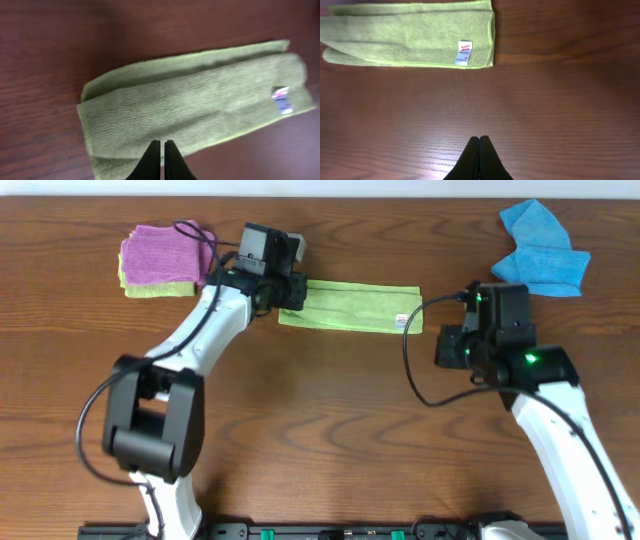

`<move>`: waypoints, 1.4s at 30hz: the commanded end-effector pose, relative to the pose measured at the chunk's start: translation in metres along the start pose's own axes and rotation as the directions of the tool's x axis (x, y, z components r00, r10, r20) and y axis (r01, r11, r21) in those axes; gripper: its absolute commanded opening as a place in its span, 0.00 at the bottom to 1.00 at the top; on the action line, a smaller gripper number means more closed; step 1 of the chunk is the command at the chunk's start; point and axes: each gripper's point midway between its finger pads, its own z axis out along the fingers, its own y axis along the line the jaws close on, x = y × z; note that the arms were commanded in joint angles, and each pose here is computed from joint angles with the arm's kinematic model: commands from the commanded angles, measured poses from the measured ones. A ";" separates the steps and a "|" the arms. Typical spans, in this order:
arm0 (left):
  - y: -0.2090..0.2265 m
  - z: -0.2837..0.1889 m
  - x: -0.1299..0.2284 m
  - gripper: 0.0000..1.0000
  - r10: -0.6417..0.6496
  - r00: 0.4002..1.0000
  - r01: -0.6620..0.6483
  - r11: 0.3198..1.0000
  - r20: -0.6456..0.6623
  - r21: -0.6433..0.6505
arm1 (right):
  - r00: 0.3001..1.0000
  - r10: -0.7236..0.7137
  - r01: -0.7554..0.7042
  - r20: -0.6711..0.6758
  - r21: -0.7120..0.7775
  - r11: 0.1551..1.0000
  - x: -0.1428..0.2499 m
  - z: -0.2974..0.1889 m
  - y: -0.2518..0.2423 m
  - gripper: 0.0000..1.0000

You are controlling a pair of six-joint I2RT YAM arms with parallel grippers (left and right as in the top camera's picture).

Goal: Fold the cloth

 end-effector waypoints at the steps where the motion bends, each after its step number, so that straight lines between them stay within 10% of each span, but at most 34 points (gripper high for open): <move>1: 0.004 0.024 0.018 0.06 -0.011 0.998 0.012 1.000 -0.055 0.022 | 1.000 0.023 -0.023 -0.006 0.024 0.999 0.010 0.001 -0.009 0.02; 29: -0.006 0.028 0.025 0.06 -0.424 0.898 0.432 0.900 -0.118 0.055 | 0.998 0.045 -0.048 -0.040 -0.073 0.996 0.021 0.005 0.005 0.01; 36: -0.019 0.029 0.003 0.06 -0.188 0.982 0.189 0.971 -0.023 0.146 | 0.999 0.009 -0.012 -0.041 -0.072 0.997 0.022 0.005 0.005 0.01; 42: -0.001 0.040 0.019 0.06 0.021 0.999 -0.024 0.997 -0.035 -0.069 | 0.997 -0.064 0.062 -0.041 -0.044 0.997 0.026 0.008 -0.001 0.01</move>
